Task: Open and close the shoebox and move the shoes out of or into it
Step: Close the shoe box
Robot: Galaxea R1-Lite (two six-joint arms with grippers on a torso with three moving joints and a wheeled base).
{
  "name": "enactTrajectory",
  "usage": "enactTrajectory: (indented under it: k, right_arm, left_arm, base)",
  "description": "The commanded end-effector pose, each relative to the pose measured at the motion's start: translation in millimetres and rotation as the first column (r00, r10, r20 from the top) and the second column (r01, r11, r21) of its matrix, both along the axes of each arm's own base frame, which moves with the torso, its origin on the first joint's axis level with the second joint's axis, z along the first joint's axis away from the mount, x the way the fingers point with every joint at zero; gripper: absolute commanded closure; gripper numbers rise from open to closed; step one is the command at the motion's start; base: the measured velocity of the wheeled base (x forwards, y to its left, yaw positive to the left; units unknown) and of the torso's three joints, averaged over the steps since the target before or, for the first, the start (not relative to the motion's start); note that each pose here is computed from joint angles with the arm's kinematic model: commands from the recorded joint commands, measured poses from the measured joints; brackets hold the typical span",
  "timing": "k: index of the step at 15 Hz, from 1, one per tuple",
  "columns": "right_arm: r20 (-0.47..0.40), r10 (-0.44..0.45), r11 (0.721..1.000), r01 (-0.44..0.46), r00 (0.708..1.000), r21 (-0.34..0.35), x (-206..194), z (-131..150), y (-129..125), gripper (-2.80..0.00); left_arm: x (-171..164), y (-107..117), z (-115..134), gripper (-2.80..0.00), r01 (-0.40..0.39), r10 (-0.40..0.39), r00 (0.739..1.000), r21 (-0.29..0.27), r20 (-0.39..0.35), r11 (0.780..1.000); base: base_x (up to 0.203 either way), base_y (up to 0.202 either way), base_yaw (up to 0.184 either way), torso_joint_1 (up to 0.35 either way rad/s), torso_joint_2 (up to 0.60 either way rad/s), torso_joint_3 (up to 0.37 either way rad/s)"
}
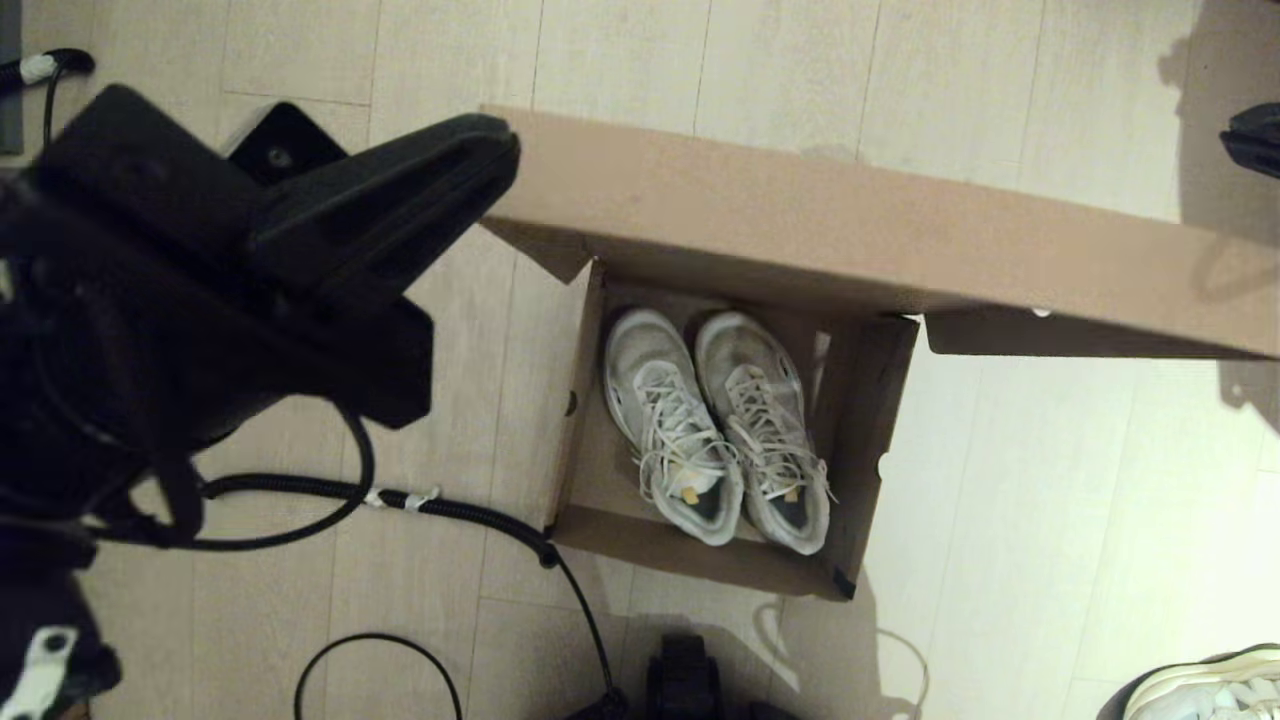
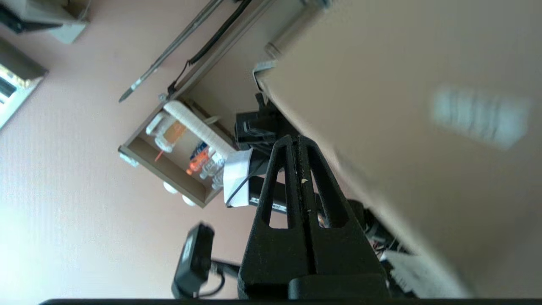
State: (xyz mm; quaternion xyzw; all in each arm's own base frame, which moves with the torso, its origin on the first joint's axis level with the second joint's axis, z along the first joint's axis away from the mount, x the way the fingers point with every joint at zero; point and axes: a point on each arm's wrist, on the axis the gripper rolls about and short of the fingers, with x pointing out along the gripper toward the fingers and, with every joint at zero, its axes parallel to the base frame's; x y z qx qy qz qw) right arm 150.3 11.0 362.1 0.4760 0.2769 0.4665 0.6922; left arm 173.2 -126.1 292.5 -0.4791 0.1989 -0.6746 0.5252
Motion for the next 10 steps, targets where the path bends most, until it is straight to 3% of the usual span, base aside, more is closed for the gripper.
enactTrajectory:
  k: [1,4,7,10]
  right_arm:
    - [0.026,0.008,1.0,-0.008,1.0,-0.001,-21,0,2,0.0]
    - [-0.005,0.028,1.0,-0.028,1.0,0.001,-33,-17,5,0.0]
    - [-0.035,0.162,0.987,-0.162,0.986,0.003,-40,-31,21,0.0]
    - [-0.039,0.127,0.992,-0.127,0.991,0.006,-39,-33,21,0.0]
  left_arm:
    - [-33,20,1,0.0,0.007,-0.007,1.0,-0.017,0.028,1.0]
    - [-62,38,-20,0.0,0.004,-0.004,1.0,0.005,-0.004,1.0]
    - [-64,39,-18,0.0,-0.02,0.02,0.999,-0.002,0.048,1.0]
    - [-60,38,-18,0.0,-0.026,0.026,0.999,-0.001,0.047,1.0]
  base:
    - [0.0,0.0,0.0,0.0,0.0,0.0]
    - [0.0,0.0,0.0,0.0,0.0,0.0]
    - [0.0,0.0,0.0,0.0,0.0,0.0]
    - [0.0,0.0,0.0,0.0,0.0,0.0]
